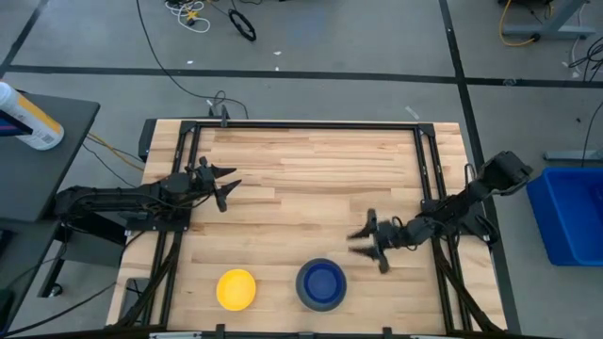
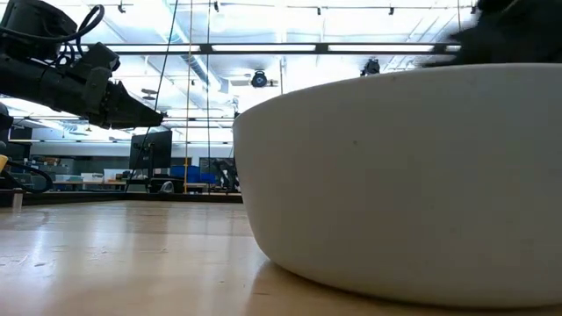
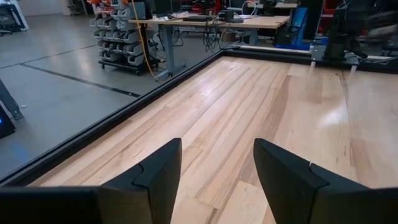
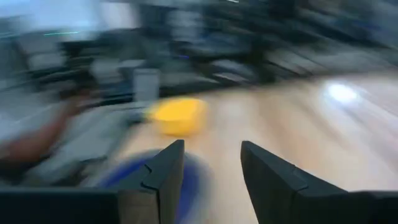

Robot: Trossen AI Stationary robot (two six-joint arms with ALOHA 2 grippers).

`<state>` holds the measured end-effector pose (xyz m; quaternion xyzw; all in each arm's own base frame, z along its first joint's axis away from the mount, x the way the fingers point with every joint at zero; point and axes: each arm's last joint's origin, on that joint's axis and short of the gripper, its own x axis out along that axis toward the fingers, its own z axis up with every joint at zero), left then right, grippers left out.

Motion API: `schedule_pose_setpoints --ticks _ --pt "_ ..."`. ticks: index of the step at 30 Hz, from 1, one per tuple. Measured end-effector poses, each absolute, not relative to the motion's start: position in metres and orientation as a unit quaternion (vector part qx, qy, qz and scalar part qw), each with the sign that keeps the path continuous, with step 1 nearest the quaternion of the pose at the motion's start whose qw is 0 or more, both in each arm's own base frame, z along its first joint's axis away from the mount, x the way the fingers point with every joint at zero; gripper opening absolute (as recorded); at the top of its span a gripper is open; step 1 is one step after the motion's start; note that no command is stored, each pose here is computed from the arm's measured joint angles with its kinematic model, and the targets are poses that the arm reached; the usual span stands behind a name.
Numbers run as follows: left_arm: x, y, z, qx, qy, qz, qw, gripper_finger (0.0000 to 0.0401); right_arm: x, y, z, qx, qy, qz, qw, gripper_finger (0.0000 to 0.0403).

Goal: Nest bowls inside each other
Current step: Stack the yellow bowl on top of the blue bowl

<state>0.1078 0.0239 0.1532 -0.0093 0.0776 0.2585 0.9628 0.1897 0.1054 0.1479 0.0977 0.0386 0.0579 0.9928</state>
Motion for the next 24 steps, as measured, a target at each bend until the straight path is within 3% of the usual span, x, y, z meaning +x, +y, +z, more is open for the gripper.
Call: schedule_pose_setpoints --ticks 3,5,15,24 --pt "0.108 0.024 0.153 -0.009 0.077 0.258 0.963 0.0208 0.19 0.107 0.162 0.021 -0.011 0.187 0.982 0.0175" --pt "0.108 0.024 0.153 -0.004 0.078 0.258 0.963 0.0208 0.188 0.101 0.171 0.01 -0.03 0.206 0.978 0.0179" --pt "0.108 0.024 0.154 0.006 0.08 0.26 0.962 0.0208 0.138 0.052 0.207 0.028 -0.007 0.166 0.986 0.0192" --pt "0.108 0.024 0.154 0.002 0.078 0.261 0.962 0.0208 0.102 0.034 0.194 -0.023 0.024 0.085 0.996 0.0188"
